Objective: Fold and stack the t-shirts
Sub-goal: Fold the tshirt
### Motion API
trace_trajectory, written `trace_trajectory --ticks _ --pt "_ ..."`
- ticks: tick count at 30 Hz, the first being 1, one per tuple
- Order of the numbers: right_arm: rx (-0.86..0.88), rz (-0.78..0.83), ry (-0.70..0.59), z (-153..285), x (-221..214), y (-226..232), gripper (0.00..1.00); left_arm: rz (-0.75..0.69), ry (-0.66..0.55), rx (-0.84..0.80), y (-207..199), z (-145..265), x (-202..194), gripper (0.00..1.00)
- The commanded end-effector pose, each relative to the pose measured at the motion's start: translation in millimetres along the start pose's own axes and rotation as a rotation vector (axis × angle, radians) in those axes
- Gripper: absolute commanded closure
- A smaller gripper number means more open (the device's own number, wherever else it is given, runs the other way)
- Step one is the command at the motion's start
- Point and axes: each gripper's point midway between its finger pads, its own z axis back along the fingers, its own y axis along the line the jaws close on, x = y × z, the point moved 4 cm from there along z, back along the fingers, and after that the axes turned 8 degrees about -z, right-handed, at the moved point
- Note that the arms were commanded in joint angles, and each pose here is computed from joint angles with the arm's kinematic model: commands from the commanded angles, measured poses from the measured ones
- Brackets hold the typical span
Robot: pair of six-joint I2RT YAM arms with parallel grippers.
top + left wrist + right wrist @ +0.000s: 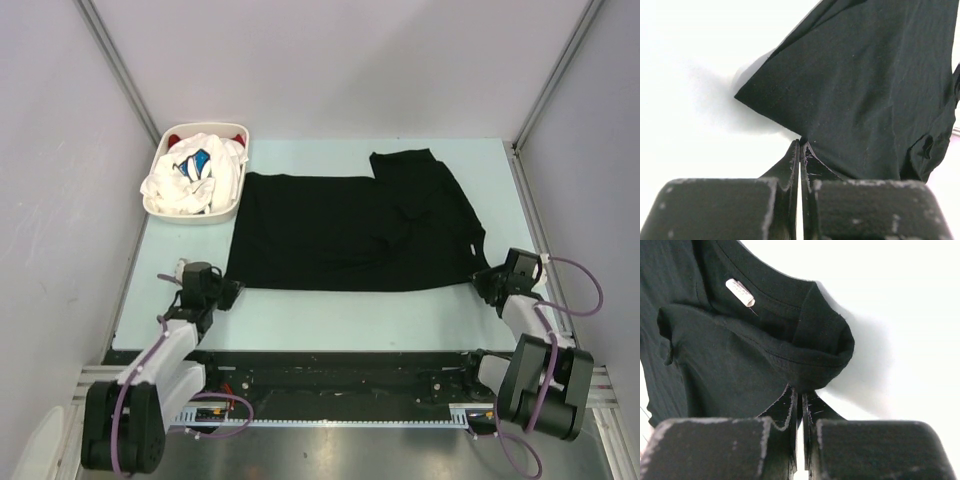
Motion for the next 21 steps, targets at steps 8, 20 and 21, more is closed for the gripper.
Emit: trace_trajectory --ticks 8,20,21 --pt "-0.197 0.037 -0.048 39 -1 -45 1.00 -0.002 -0.021 0.117 38 25 -11 1.00" --pt "-0.208 -0.012 -0.075 74 -10 -57 1.00 0.022 -0.004 0.143 55 47 -23 1.00" --pt "-0.218 -0.013 -0.068 75 -11 -59 1.00 0.024 -0.001 0.131 53 47 -24 0.98"
